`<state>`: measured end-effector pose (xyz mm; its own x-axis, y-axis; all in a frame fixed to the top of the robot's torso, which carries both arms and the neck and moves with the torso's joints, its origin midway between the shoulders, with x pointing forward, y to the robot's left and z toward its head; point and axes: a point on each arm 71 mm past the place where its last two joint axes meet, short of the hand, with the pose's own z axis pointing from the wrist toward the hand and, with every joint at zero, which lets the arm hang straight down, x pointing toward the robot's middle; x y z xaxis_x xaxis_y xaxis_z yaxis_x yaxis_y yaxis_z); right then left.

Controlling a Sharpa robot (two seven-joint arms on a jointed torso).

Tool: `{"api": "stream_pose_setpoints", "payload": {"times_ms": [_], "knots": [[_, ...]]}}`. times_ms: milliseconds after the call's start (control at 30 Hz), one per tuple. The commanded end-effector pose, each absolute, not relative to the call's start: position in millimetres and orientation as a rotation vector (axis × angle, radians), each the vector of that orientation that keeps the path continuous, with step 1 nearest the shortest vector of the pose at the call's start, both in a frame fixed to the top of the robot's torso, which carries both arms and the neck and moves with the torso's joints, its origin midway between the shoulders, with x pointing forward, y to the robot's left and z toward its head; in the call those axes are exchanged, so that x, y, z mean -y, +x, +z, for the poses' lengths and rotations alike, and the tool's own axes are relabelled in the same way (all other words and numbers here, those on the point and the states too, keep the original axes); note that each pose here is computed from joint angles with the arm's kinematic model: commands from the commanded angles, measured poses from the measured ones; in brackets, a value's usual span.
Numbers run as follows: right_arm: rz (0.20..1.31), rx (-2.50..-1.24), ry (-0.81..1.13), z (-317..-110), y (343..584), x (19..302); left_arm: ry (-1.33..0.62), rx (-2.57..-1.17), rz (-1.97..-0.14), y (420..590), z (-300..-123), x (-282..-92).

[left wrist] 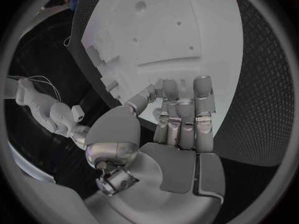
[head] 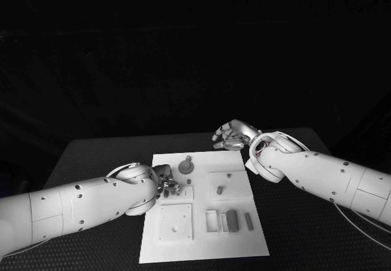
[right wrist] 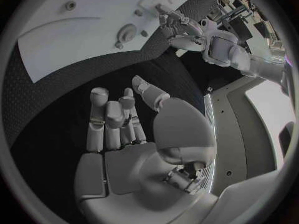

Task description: Assemble the parts on the task board

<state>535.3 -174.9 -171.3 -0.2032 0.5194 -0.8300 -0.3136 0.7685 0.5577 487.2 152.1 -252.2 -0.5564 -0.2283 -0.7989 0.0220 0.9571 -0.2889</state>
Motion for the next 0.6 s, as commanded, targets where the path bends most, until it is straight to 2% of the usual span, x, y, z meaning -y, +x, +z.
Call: {"api": "stream_pose_setpoints", "payload": {"times_ms": [33, 600], "knots": [[0.767, -1.612, 0.153, -171.1, 534.8, 173.7, -0.131, -2.168, -0.329, 485.1, -255.6, -150.9], [0.769, -1.611, 0.152, -170.8, 534.3, 173.4, -0.126, -2.182, -0.327, 485.1, -257.2, -150.3]]}}
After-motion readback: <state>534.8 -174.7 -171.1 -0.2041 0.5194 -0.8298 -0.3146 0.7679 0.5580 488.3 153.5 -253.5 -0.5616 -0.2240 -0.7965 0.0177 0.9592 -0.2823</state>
